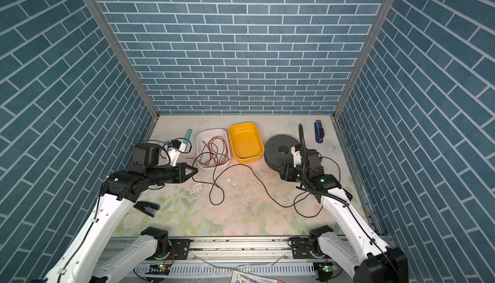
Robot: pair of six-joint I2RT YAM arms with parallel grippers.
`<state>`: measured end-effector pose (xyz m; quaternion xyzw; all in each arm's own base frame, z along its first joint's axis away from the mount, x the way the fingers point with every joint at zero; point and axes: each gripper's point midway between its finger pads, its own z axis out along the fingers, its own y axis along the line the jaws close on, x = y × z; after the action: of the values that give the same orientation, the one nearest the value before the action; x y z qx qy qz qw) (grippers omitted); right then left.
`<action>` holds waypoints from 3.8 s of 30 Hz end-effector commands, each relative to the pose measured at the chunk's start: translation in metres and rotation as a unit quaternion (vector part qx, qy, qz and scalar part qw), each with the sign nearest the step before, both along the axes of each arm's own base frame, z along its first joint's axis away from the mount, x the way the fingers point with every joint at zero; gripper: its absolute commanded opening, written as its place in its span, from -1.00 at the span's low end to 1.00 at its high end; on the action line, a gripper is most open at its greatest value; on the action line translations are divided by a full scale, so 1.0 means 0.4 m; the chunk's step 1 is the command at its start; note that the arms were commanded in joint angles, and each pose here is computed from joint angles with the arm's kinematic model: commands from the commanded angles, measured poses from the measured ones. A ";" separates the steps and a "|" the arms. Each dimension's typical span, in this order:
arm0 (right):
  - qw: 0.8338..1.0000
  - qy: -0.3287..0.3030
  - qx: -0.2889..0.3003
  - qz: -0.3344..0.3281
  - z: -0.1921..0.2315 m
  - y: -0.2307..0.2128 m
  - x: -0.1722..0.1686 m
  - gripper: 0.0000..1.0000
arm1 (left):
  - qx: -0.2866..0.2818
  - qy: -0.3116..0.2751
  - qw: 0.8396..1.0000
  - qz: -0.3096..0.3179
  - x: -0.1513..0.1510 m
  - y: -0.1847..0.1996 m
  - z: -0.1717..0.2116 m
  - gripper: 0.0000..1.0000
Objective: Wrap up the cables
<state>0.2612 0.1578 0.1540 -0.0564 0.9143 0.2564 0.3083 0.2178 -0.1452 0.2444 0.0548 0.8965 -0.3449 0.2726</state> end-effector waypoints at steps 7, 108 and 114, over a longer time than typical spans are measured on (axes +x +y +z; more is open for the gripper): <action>1.000 0.006 -0.003 -0.031 -0.060 0.057 0.048 0.33 | -0.026 0.022 0.999 -0.007 -0.050 -0.006 -0.001 -0.99; 0.985 -0.118 -0.125 0.003 0.256 0.296 -0.142 -1.00 | -0.047 -0.029 0.998 -0.012 -0.063 -0.009 -0.053 -1.00; 0.987 -0.105 -0.122 0.017 0.178 0.403 -0.129 -1.00 | -0.043 -0.031 0.999 -0.004 -0.061 -0.003 -0.057 -1.00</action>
<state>0.1938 0.3008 0.1977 -0.1818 0.9169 0.1049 0.3396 0.1878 -0.1481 0.2099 0.0528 0.8790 -0.3850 0.2763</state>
